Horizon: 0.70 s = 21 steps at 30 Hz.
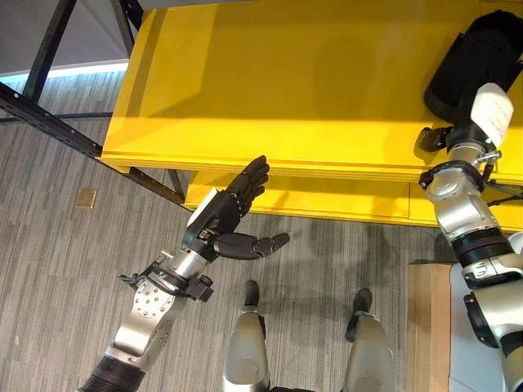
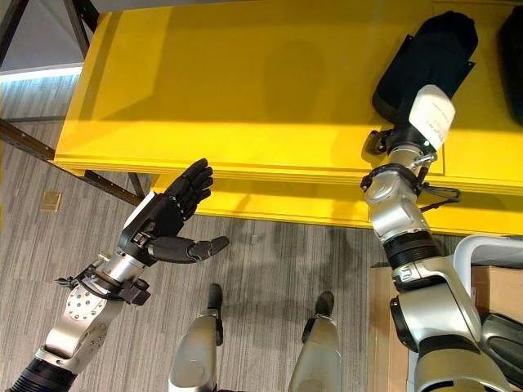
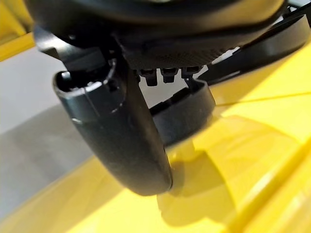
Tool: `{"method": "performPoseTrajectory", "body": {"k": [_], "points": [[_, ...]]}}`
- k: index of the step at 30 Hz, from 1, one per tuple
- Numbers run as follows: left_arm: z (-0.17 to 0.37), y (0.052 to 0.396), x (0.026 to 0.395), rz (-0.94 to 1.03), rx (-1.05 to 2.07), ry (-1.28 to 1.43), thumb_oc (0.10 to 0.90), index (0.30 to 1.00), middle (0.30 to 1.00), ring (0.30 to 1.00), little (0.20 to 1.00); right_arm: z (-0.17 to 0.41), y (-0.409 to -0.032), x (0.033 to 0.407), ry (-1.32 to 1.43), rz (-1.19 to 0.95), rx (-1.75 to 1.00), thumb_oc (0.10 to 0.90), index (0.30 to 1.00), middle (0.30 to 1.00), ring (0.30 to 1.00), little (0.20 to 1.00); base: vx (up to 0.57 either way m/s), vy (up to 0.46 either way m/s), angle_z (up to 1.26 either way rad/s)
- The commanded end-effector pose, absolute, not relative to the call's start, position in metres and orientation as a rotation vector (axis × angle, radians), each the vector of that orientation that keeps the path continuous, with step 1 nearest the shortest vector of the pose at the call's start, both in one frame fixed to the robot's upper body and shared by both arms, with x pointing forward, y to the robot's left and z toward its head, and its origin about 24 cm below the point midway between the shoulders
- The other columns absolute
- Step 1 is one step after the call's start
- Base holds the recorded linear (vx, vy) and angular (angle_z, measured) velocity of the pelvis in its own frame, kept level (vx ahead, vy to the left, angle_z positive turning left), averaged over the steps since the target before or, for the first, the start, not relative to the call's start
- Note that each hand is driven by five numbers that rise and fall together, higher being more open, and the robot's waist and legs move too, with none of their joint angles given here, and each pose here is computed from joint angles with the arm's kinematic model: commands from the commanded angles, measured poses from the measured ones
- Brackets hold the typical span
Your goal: Move parts from the plastic box to the shelf.
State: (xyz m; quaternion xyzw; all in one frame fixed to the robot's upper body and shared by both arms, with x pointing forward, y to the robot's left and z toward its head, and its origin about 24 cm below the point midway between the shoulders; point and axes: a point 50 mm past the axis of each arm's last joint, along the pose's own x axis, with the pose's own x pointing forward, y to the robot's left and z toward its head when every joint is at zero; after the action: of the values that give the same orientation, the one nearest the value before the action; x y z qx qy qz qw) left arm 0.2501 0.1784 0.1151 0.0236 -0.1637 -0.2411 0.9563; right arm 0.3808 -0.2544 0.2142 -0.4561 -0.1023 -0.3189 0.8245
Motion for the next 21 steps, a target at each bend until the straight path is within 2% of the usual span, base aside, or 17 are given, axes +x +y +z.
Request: {"method": "performPoseTrajectory", "body": {"k": [1,8,14,21], "points": [[0.154,0.168,0.237,-0.529,0.006,-0.574,0.9,1.0,1.0,1.0,1.0,0.262,-0.243,0.378,-0.436,-0.694,-1.105,0.9,1.0,1.0,1.0,1.0,0.0,0.003,-0.06],[0.153,0.17,0.238,-0.558,0.024,-0.57,0.9,1.0,1.0,1.0,1.0,0.258,-0.246,0.391,-0.28,-0.527,-1.251,0.9,1.0,1.0,1.0,1.0,-0.01,-0.005,0.0],[0.153,0.171,0.238,-0.585,0.039,-0.567,0.9,1.0,1.0,1.0,1.0,0.256,-0.268,0.395,-0.096,-0.503,-1.28,0.9,1.0,1.0,1.0,1.0,-0.01,-0.04,0.03],[0.155,0.171,0.239,-0.59,0.056,-0.568,0.9,1.0,1.0,1.0,1.0,0.238,-0.289,0.396,0.159,-0.425,-1.066,0.9,1.0,1.0,1.0,1.0,0.0,-0.022,0.02]]}}
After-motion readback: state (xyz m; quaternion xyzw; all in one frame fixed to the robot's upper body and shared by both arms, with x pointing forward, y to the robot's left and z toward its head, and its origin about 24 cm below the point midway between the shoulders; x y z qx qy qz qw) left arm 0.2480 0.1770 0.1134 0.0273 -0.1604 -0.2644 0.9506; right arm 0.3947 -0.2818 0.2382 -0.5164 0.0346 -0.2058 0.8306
